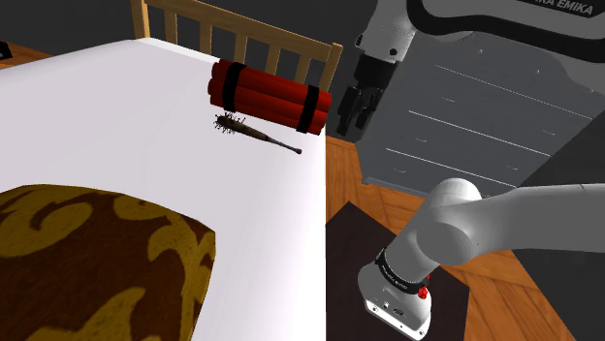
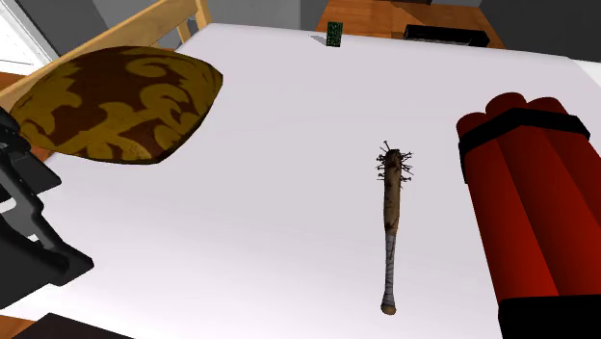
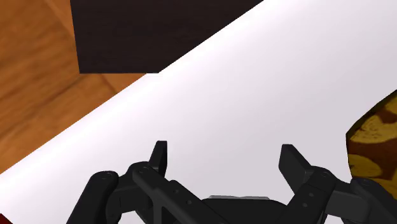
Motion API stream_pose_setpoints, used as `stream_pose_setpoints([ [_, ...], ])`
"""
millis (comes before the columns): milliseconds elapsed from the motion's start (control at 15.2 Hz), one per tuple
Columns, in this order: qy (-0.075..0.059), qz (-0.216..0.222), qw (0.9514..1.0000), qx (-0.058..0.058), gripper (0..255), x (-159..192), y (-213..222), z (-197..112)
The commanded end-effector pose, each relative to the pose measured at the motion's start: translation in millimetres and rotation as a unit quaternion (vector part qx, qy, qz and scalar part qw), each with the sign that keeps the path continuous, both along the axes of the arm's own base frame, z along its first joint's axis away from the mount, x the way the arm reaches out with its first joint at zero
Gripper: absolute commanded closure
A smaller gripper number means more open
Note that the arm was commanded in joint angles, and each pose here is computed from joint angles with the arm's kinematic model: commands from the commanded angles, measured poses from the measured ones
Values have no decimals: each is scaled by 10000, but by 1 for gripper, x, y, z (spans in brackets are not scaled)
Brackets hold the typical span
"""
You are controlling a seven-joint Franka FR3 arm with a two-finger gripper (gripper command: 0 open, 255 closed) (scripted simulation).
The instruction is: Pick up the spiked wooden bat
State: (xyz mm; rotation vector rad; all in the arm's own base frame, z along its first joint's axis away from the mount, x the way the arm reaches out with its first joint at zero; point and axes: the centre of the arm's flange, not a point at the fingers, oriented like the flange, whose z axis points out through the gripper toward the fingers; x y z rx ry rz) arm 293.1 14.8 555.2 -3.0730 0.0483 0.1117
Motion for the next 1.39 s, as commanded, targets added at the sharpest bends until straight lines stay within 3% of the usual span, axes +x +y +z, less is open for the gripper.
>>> stream_pose_setpoints([
  [0,0,0,10000,0,0,0,0,0],
  [660,-373,739,9965,102,0,78,-64,-76],
  [1320,-744,1473,9861,204,0,170,-114,-147],
])
